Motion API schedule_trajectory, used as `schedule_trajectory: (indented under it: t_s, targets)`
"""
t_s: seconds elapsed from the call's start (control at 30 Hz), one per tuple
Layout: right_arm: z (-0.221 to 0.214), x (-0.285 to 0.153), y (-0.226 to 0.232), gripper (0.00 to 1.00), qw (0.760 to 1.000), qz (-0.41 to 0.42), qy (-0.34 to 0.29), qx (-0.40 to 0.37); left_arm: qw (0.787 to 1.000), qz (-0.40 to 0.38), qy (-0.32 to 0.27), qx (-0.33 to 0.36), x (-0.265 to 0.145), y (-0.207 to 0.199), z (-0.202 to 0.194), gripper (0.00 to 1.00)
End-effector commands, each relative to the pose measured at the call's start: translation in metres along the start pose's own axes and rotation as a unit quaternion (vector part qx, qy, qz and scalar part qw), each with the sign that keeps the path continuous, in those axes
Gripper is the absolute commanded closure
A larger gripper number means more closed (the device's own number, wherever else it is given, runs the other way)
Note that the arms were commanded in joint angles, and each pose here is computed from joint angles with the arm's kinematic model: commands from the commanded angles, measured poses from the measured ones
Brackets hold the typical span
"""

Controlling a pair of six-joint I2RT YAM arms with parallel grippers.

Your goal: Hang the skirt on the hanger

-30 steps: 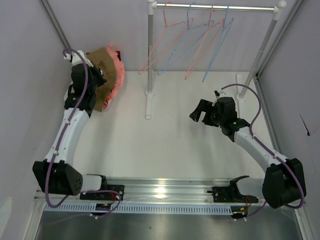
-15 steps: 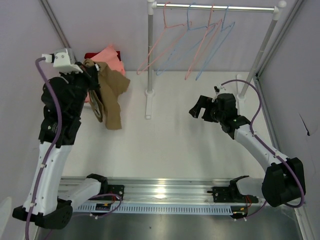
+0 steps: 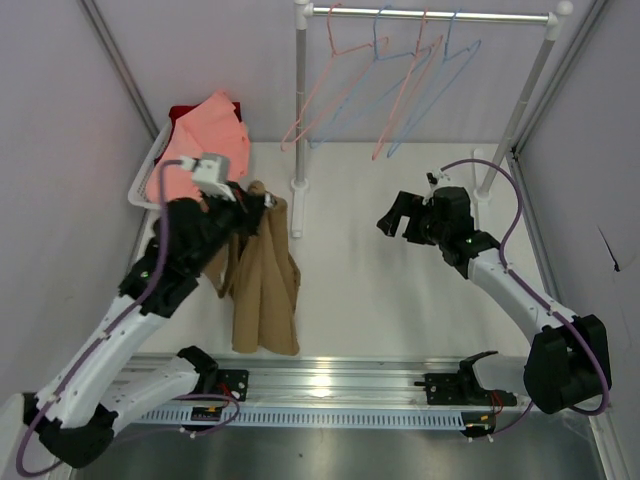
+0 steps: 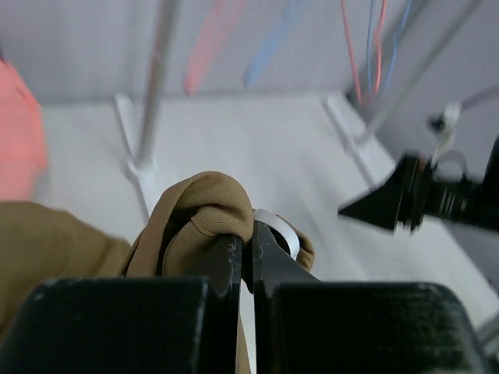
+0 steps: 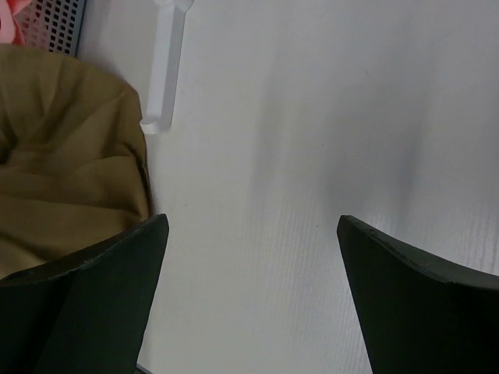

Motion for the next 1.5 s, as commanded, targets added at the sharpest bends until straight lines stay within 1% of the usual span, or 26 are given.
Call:
schedule_trajectory:
  t_s: [0.0, 0.03, 0.07, 0.1, 0.17, 0.2, 0.27, 0.3, 0.47, 0.53, 0.57, 0.63, 0.67, 0.77, 0.83, 0.9, 0.93, 0.97, 1.03, 1.07, 1.13, 1.17, 1.23, 1.37, 1.47]
  targets:
    - [0.003, -0.007, 0.01, 0.03, 1.0, 0.015, -0.011, -0.008, 0.999, -0.018, 0.025, -0.039, 0.027, -0.032, -0.039, 1.0]
    - [0.002, -0.007, 0.01, 0.03, 1.0, 0.015, -0.01, -0.008, 0.998, -0.036, 0.029, -0.043, 0.031, -0.047, -0.045, 1.0]
    - [0.0, -0.007, 0.01, 0.03, 1.0, 0.015, -0.007, -0.006, 0.998, -0.028, 0.04, -0.051, 0.036, -0.053, -0.053, 1.0]
    - [-0.003, -0.007, 0.009, 0.03, 1.0, 0.013, -0.002, -0.006, 0.996, -0.029, 0.072, -0.046, 0.048, -0.061, -0.073, 1.0]
    - [-0.005, -0.009, 0.01, 0.03, 1.0, 0.013, -0.002, -0.006, 0.993, -0.046, 0.085, -0.061, 0.058, -0.076, -0.085, 1.0]
    - [-0.007, -0.009, 0.01, 0.03, 1.0, 0.012, 0.0, -0.006, 0.991, -0.046, 0.109, -0.058, 0.069, -0.082, -0.1, 1.0]
    - [-0.011, -0.01, 0.01, 0.03, 1.0, 0.014, 0.003, -0.006, 0.988, -0.047, 0.13, -0.064, 0.078, -0.088, -0.113, 1.0]
    - [-0.013, -0.009, 0.01, 0.03, 1.0, 0.013, 0.006, -0.005, 0.986, -0.045, 0.15, -0.06, 0.085, -0.091, -0.125, 1.0]
    - [-0.027, -0.006, 0.011, 0.03, 1.0, 0.013, 0.025, -0.012, 0.977, -0.046, 0.199, -0.056, 0.096, -0.097, -0.15, 0.99]
    - [-0.031, -0.002, 0.011, 0.03, 0.999, 0.01, 0.032, -0.013, 0.972, -0.036, 0.225, -0.047, 0.096, -0.095, -0.158, 0.89]
    - [-0.035, -0.001, 0.012, 0.04, 0.999, 0.009, 0.037, -0.014, 0.972, -0.034, 0.23, -0.045, 0.096, -0.095, -0.158, 0.75]
    - [-0.04, 0.002, 0.011, 0.04, 0.999, 0.006, 0.044, -0.014, 0.97, -0.036, 0.238, -0.041, 0.092, -0.093, -0.157, 0.63]
    - [-0.043, 0.003, 0.012, 0.04, 0.999, 0.006, 0.047, -0.014, 0.968, -0.034, 0.244, -0.036, 0.088, -0.091, -0.161, 0.48]
    - [-0.048, 0.007, 0.01, 0.04, 0.998, 0.003, 0.056, -0.013, 0.969, -0.02, 0.243, -0.036, 0.072, -0.082, -0.157, 0.3]
    - [-0.055, 0.011, 0.009, 0.05, 0.998, -0.001, 0.066, -0.014, 0.967, -0.006, 0.252, -0.034, 0.062, -0.077, -0.156, 0.28]
    - [-0.06, 0.014, 0.01, 0.05, 0.997, -0.001, 0.072, -0.015, 0.964, 0.005, 0.265, -0.034, 0.049, -0.071, -0.157, 0.28]
    - [-0.063, 0.015, 0.008, 0.06, 0.997, -0.004, 0.075, -0.015, 0.962, 0.011, 0.269, -0.039, 0.045, -0.069, -0.158, 0.29]
    - [-0.065, 0.018, 0.007, 0.06, 0.997, -0.007, 0.078, -0.012, 0.958, 0.02, 0.283, -0.039, 0.039, -0.066, -0.167, 0.32]
    - [-0.067, 0.02, 0.007, 0.09, 0.997, -0.008, 0.078, -0.008, 0.954, 0.03, 0.294, -0.052, 0.026, -0.061, -0.169, 0.33]
    - [-0.067, 0.021, 0.008, 0.09, 0.997, -0.007, 0.076, -0.004, 0.949, 0.036, 0.309, -0.051, 0.019, -0.058, -0.181, 0.33]
    - [-0.066, 0.019, 0.008, 0.1, 0.998, -0.008, 0.069, -0.003, 0.951, 0.028, 0.302, -0.061, 0.009, -0.056, -0.18, 0.32]
    - [-0.065, 0.018, 0.009, 0.1, 0.998, -0.005, 0.064, -0.003, 0.947, 0.024, 0.315, -0.06, 0.003, -0.055, -0.19, 0.32]
    - [-0.061, 0.012, 0.012, 0.1, 0.999, 0.0, 0.053, -0.005, 0.946, 0.016, 0.316, -0.07, -0.004, -0.055, -0.191, 0.33]
    - [-0.063, 0.008, 0.009, 0.1, 0.999, -0.005, 0.052, -0.007, 0.93, 0.009, 0.362, -0.063, -0.016, -0.06, -0.216, 0.35]
    - [-0.067, 0.011, 0.007, 0.11, 0.998, -0.004, 0.058, 0.003, 0.921, 0.015, 0.383, -0.064, -0.021, -0.062, -0.23, 0.35]
Point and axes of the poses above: each gripper's point midway between its finger pads, its own x axis out along the fingers, its own y axis along the line the jaws close on, z = x × y, the point moved 10 cm from there along -x, back along the fingers, and after that the axes turned 14 degrees about x, right-handed, at the moved point
